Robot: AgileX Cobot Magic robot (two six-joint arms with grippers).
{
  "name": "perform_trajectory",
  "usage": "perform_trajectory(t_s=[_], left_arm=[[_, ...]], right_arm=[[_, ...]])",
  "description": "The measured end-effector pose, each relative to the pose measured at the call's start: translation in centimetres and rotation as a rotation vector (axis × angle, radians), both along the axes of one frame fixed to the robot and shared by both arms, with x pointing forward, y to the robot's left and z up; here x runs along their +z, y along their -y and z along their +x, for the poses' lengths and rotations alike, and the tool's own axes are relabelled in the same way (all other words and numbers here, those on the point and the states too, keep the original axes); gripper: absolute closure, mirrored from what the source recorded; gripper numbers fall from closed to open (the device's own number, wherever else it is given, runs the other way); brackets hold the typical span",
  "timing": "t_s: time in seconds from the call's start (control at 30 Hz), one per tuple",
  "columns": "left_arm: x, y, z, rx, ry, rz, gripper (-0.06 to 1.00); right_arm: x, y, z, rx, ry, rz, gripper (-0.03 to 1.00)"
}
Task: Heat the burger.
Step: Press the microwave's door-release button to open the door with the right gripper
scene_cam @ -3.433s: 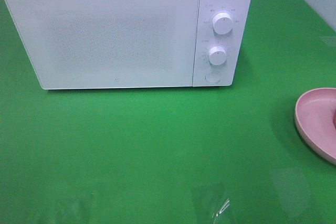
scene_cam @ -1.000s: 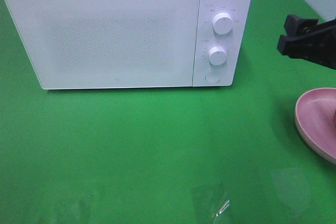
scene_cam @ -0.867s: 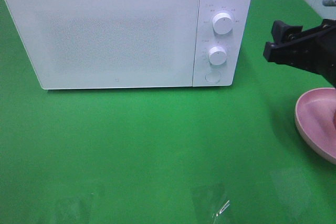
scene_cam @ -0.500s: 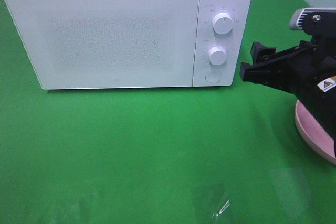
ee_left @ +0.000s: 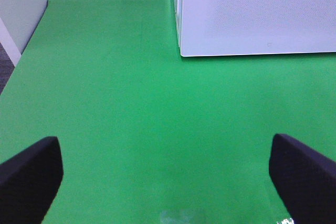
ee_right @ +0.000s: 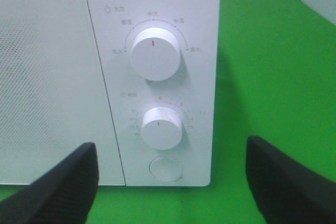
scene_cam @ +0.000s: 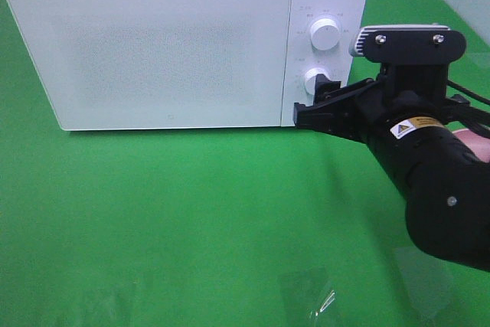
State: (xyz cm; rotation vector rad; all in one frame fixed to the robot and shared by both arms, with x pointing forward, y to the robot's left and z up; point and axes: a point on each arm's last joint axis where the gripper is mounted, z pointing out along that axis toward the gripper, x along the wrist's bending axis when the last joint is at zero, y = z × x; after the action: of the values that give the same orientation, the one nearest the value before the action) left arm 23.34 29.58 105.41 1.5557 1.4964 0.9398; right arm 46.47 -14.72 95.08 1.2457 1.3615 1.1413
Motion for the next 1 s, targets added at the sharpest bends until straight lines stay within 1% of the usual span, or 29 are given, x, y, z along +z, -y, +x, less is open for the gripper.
perform_trajectory(t_s=[0.27, 0.3, 0.33, 0.37, 0.4, 0.43, 0.47, 0.5, 0.53, 0.6, 0.63, 0.67, 0.7, 0.73, 0.77, 0.8, 0.83, 0.87, 0.9, 0.97, 1.0], left_arm=[[0.0, 0.0, 0.0, 0.000, 0.000, 0.000, -0.05], [0.0, 0.0, 0.0, 0.000, 0.000, 0.000, -0.05], [0.0, 0.0, 0.0, 0.000, 0.000, 0.000, -0.05], [0.0, 0.0, 0.0, 0.000, 0.000, 0.000, -0.05], [0.0, 0.0, 0.0, 0.000, 0.000, 0.000, -0.05], [0.0, 0.0, 0.0, 0.000, 0.000, 0.000, -0.05], [0.0, 0.0, 0.0, 0.000, 0.000, 0.000, -0.05], [0.0, 0.0, 0.0, 0.000, 0.000, 0.000, -0.05], [0.0, 0.0, 0.0, 0.000, 0.000, 0.000, -0.05], [0.0, 0.0, 0.0, 0.000, 0.000, 0.000, -0.05], [0.0, 0.0, 0.0, 0.000, 0.000, 0.000, -0.05], [0.0, 0.0, 0.0, 0.000, 0.000, 0.000, -0.05], [0.0, 0.0, 0.0, 0.000, 0.000, 0.000, -0.05], [0.0, 0.0, 0.0, 0.000, 0.000, 0.000, -0.05], [0.0, 0.0, 0.0, 0.000, 0.000, 0.000, -0.05], [0.0, 0.0, 0.0, 0.000, 0.000, 0.000, -0.05], [0.0, 0.0, 0.0, 0.000, 0.000, 0.000, -0.05], [0.0, 0.0, 0.0, 0.000, 0.000, 0.000, -0.05], [0.0, 0.0, 0.0, 0.000, 0.000, 0.000, -0.05], [0.0, 0.0, 0.0, 0.000, 0.000, 0.000, -0.05], [0.0, 0.0, 0.0, 0.000, 0.000, 0.000, -0.05]], right_arm=[[-0.7, -1.1, 0.5, 0.013, -0.030, -0.003, 0.21], [-0.8, -1.1, 0.6, 0.012, -0.036, 0.017, 0.21], [-0.8, -1.1, 0.6, 0.012, -0.036, 0.017, 0.21], [-0.8, -1.1, 0.6, 0.007, -0.039, 0.053, 0.22], [-0.8, -1.1, 0.6, 0.007, -0.039, 0.053, 0.22], [-0.9, -1.2, 0.5, -0.001, -0.055, 0.121, 0.24], [-0.9, -1.2, 0.5, -0.001, -0.055, 0.121, 0.24], [-0.9, -1.2, 0.5, -0.010, -0.062, 0.186, 0.26], [-0.9, -1.2, 0.5, -0.010, -0.062, 0.186, 0.26], [-1.0, -1.2, 0.5, -0.040, -0.076, 0.364, 0.34], [-1.0, -1.2, 0.5, -0.040, -0.076, 0.364, 0.34], [-1.0, -1.2, 0.5, -0.048, -0.079, 0.412, 0.37], [-1.0, -1.2, 0.5, -0.048, -0.079, 0.412, 0.37], [-1.0, -1.2, 0.5, -0.064, -0.085, 0.513, 0.43], [-1.0, -1.2, 0.5, -0.064, -0.085, 0.513, 0.43], [-1.1, -1.2, 0.5, -0.083, -0.097, 0.614, 0.49], [-1.1, -1.2, 0.5, -0.083, -0.097, 0.614, 0.49], [-1.2, -1.2, 0.5, -0.101, -0.116, 0.719, 0.56], [-1.2, -1.2, 0.5, -0.101, -0.116, 0.719, 0.56], [-1.4, -1.3, 0.4, -0.144, -0.153, 0.942, 0.70], [-1.4, -1.3, 0.4, -0.144, -0.153, 0.942, 0.70]])
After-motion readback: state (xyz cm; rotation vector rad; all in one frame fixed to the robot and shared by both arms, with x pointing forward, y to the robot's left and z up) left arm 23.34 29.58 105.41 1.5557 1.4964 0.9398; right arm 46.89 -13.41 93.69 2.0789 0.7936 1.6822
